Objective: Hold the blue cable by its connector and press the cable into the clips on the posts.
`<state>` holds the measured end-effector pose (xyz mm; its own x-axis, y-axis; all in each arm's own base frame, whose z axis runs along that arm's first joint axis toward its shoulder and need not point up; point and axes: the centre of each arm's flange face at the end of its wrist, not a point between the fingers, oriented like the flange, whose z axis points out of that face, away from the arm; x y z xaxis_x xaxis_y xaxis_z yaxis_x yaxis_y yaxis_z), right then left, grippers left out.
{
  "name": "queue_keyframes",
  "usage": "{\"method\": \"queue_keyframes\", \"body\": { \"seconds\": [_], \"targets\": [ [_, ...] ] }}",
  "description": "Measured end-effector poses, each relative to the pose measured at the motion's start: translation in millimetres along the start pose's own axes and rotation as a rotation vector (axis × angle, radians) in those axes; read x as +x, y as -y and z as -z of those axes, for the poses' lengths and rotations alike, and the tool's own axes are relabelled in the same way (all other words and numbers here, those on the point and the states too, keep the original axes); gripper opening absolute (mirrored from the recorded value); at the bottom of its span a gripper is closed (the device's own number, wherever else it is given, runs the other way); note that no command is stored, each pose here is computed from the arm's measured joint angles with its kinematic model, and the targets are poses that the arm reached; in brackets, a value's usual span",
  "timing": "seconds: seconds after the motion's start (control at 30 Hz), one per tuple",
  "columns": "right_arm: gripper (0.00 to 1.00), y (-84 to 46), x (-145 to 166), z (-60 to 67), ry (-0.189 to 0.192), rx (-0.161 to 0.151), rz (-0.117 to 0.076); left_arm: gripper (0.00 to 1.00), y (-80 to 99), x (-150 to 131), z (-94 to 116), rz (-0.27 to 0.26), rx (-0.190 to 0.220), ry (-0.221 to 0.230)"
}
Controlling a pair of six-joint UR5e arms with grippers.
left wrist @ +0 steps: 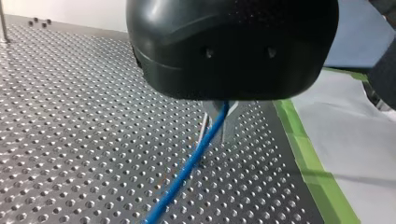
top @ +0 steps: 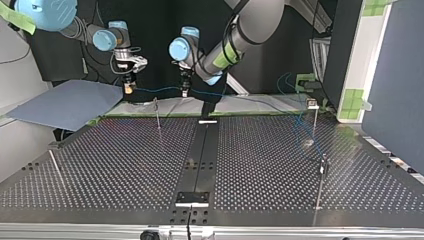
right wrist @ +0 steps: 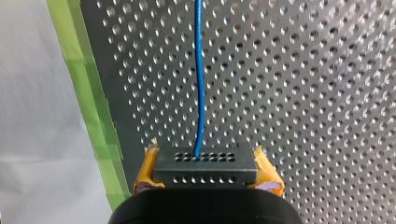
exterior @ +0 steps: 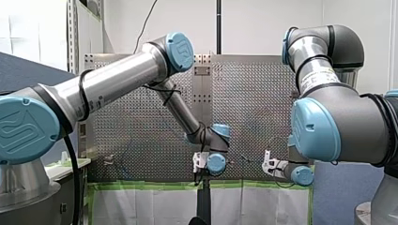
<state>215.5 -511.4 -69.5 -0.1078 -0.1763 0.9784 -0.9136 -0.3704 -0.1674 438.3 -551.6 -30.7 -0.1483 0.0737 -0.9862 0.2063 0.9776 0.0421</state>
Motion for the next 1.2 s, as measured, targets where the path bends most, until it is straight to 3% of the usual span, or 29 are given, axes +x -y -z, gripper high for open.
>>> {"method": "queue_keyframes", "body": {
  "seconds": [0.17, 0.37, 0.6, 0.8, 1.1, 1.2],
  "targets": [
    [0.00, 6.3, -1.4, 0.8, 0.013, 0.046, 0.009, 0.00, 9.8, 7.4, -4.7, -0.039, -0.032, 0.008],
    [0.00, 13.1, -3.0, 2.3, 0.030, 0.101, 0.034, 0.00, 18.9, 11.8, -7.0, -0.036, -0.031, 0.011],
    [0.00, 18.9, -4.2, 3.0, 0.046, 0.154, 0.026, 0.00, 35.0, 3.4, -5.9, 0.007, -0.004, 0.032],
    [0.00, 13.5, -2.1, 1.0, 0.040, 0.145, 0.000, 0.00, 46.1, -1.9, -2.9, 0.027, 0.011, 0.045],
    [0.00, -0.1, 3.5, -4.0, 0.016, 0.126, -0.066, 0.00, 50.4, -2.1, -8.8, 0.050, 0.020, 0.064],
    [0.00, -4.0, 5.5, -6.4, 0.009, 0.121, -0.080, 0.00, 53.2, 4.6, -10.0, 0.062, 0.027, 0.063]
  ]
}}
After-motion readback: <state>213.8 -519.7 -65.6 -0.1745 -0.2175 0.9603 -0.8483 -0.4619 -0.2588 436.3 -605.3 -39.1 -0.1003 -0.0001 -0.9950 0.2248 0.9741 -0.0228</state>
